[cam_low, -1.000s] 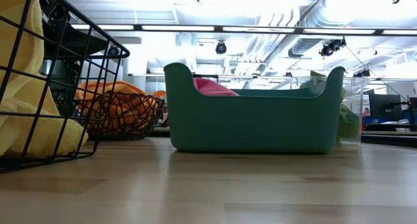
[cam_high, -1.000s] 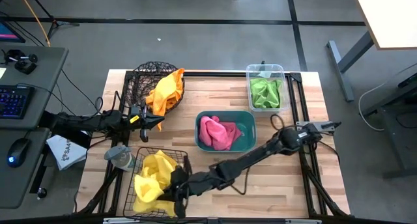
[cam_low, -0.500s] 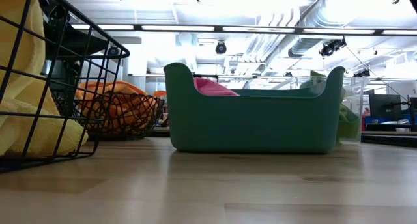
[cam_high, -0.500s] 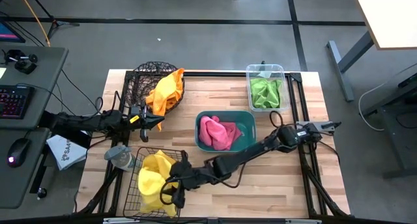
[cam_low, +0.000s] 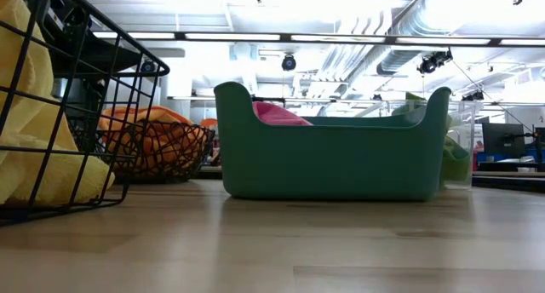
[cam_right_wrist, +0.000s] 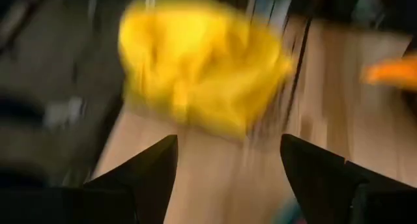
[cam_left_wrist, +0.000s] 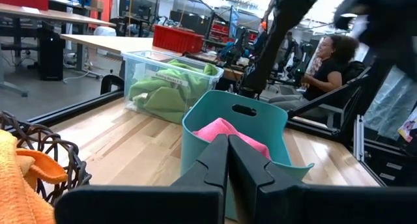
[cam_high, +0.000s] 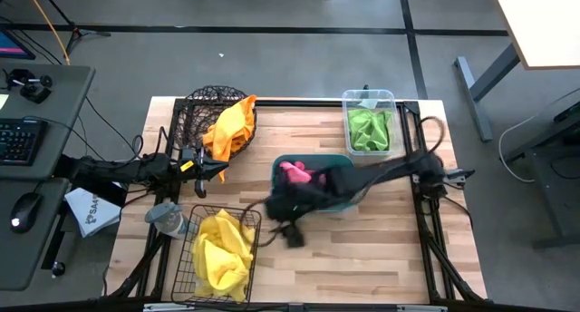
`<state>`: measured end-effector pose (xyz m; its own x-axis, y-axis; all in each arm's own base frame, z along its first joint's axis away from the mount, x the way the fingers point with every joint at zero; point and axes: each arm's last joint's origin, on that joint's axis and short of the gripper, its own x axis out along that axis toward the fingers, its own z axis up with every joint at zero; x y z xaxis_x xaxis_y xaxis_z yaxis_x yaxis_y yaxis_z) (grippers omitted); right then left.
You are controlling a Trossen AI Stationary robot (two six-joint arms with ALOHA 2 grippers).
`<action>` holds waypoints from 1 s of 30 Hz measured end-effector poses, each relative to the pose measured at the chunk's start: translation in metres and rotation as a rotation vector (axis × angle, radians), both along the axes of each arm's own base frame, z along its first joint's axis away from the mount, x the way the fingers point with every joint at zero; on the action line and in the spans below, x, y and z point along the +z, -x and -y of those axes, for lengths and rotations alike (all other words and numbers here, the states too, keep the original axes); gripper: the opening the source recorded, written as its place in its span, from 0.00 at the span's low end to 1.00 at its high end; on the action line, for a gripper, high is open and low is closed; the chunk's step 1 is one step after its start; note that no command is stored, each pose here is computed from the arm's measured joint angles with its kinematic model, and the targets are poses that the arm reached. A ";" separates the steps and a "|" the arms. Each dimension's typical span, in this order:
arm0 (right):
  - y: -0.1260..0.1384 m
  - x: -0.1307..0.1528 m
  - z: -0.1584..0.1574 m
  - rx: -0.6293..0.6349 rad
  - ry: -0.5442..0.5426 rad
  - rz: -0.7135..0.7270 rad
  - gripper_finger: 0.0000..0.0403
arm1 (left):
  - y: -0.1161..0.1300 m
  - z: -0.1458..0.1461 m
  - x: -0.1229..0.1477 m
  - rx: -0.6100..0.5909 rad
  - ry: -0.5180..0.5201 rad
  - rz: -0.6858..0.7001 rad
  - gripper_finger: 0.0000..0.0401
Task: Sort microfiber towel by color & place in baskets
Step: Return to Home Position
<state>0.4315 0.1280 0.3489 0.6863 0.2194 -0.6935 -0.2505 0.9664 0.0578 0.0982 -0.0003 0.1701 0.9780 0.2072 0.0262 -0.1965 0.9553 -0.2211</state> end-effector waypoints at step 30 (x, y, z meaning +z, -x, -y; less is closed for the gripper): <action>0.307 -0.141 0.123 -0.374 -0.396 0.694 0.05 | 0.000 0.000 0.000 0.000 0.000 0.000 0.00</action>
